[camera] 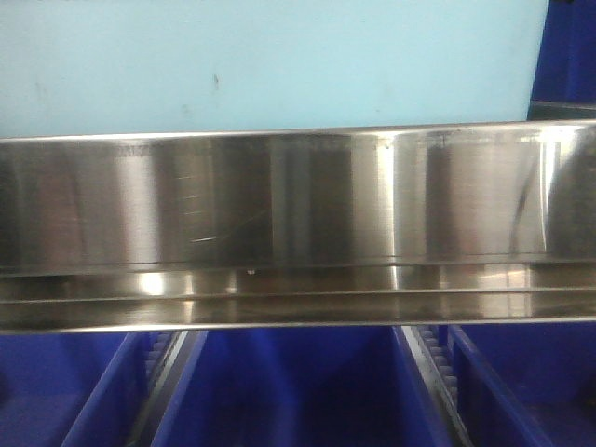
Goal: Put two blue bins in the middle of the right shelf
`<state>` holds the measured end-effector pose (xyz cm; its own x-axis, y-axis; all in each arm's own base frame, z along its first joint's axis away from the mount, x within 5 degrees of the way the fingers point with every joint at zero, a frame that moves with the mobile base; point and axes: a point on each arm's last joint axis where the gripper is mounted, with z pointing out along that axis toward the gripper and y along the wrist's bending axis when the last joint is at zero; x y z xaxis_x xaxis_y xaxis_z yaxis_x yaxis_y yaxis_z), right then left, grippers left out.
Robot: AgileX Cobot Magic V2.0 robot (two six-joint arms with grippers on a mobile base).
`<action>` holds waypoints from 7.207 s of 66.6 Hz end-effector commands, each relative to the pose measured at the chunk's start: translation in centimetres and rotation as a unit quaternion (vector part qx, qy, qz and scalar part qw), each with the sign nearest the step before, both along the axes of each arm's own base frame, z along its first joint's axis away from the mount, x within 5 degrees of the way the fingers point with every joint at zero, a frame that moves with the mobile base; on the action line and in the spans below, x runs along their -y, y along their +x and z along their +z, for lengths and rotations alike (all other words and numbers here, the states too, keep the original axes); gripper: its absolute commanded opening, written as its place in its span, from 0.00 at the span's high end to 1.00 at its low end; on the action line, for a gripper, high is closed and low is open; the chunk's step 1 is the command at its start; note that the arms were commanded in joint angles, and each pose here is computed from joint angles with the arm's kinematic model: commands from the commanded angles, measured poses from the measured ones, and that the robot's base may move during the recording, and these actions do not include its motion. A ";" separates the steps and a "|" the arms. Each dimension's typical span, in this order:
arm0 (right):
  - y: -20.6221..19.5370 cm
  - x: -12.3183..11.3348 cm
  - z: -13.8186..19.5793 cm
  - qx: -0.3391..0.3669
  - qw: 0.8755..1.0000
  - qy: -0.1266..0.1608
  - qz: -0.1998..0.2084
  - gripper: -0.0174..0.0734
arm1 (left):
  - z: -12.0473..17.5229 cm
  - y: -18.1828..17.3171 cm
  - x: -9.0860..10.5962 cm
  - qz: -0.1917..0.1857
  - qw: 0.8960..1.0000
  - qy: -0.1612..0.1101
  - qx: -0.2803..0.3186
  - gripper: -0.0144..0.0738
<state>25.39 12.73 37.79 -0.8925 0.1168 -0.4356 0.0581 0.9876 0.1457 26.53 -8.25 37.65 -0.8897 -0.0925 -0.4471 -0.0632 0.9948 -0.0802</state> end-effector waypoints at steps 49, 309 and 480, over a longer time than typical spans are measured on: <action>-0.1 0.0 -0.2 -0.003 1.000 0.002 0.010 0.99 | -0.6 -0.1 0.5 -0.020 0.999 -0.020 -0.018 0.97; 1.5 0.8 11.9 0.331 0.943 0.023 0.035 0.99 | 10.6 1.9 -0.1 -0.048 0.932 -0.017 0.359 0.96; 1.5 0.8 12.0 0.332 0.942 0.024 0.035 0.99 | 10.6 1.9 -0.1 -0.048 0.931 -0.015 0.361 0.96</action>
<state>27.44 11.73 47.83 -0.5309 0.0712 -0.8444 -0.0629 0.9904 0.1230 28.52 -8.19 46.64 -0.4728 -0.0345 -0.8805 0.0791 0.9935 -0.0814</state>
